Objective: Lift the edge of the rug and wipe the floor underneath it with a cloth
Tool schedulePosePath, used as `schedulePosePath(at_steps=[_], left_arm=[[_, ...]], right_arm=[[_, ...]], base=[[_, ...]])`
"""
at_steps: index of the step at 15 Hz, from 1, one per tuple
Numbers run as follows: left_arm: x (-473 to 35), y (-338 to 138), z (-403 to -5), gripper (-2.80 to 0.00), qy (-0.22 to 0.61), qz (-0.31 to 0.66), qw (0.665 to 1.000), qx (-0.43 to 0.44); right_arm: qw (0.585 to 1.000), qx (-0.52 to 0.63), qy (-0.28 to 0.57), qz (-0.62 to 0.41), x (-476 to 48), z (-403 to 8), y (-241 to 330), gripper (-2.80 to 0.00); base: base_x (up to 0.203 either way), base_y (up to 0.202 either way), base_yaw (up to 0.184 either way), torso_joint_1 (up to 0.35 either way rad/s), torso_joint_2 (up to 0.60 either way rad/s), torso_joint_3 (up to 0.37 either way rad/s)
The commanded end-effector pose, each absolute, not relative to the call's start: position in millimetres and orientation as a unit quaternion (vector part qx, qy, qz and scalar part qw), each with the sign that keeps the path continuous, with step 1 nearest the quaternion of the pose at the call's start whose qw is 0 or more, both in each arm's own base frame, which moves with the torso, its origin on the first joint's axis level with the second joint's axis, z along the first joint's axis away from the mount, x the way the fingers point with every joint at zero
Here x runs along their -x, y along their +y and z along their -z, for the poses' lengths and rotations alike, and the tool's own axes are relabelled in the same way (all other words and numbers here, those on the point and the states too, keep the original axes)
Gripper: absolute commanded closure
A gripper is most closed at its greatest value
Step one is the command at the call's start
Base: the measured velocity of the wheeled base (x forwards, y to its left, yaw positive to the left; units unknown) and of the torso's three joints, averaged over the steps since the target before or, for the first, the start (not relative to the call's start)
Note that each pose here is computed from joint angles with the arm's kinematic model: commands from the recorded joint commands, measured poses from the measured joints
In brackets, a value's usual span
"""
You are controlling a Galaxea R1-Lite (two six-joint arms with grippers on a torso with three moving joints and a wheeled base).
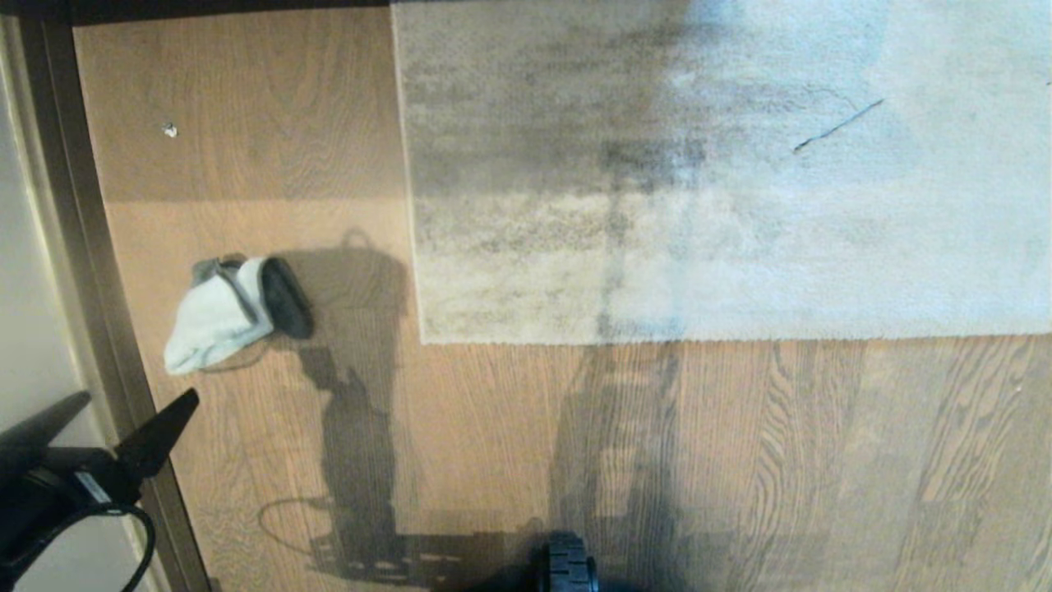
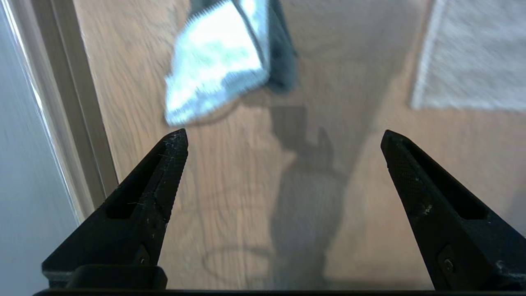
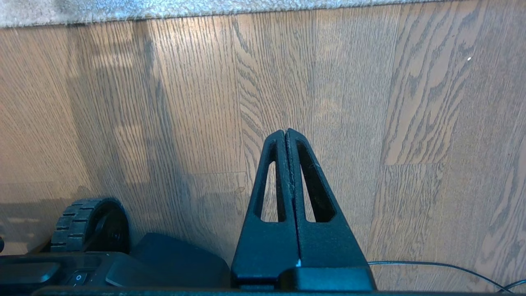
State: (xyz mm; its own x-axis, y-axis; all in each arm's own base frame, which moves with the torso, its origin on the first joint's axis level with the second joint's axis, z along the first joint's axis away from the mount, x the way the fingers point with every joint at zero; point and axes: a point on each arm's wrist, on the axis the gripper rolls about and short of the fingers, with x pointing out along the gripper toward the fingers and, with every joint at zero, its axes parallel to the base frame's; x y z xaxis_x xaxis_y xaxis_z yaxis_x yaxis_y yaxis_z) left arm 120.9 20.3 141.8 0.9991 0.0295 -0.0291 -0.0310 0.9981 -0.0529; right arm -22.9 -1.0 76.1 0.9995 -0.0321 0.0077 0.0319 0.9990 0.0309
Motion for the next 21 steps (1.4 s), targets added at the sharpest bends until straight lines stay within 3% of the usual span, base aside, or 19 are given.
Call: schedulePosePath(at_steps=[1,12,13,21], left_arm=[[-89,12,-149,-2.80,-0.013,-0.002,1.000,0.022],[-13,-3,-120,-2.80,0.033,0.028,0.999,0.029],[-11,-3,-118,0.00,0.033,0.028,0.999,0.029],[-1,-4,-106,0.00,0.038,0.024,0.998,0.030]], right_arm=[[1.000,-0.015,-0.003,0.016,23,-76,-1,0.00],[1.000,-0.015,-0.003,0.016,23,-76,-1,0.00],[1.000,-0.015,-0.003,0.016,23,-76,-1,0.00],[1.000,-0.015,-0.003,0.016,23,-76,-1,0.00]], base=[[0.000,0.000,0.000,0.000,0.00,0.000],[0.000,0.000,0.000,0.000,0.00,0.000],[0.000,0.000,0.000,0.000,0.00,0.000],[0.000,0.000,0.000,0.000,0.00,0.000]])
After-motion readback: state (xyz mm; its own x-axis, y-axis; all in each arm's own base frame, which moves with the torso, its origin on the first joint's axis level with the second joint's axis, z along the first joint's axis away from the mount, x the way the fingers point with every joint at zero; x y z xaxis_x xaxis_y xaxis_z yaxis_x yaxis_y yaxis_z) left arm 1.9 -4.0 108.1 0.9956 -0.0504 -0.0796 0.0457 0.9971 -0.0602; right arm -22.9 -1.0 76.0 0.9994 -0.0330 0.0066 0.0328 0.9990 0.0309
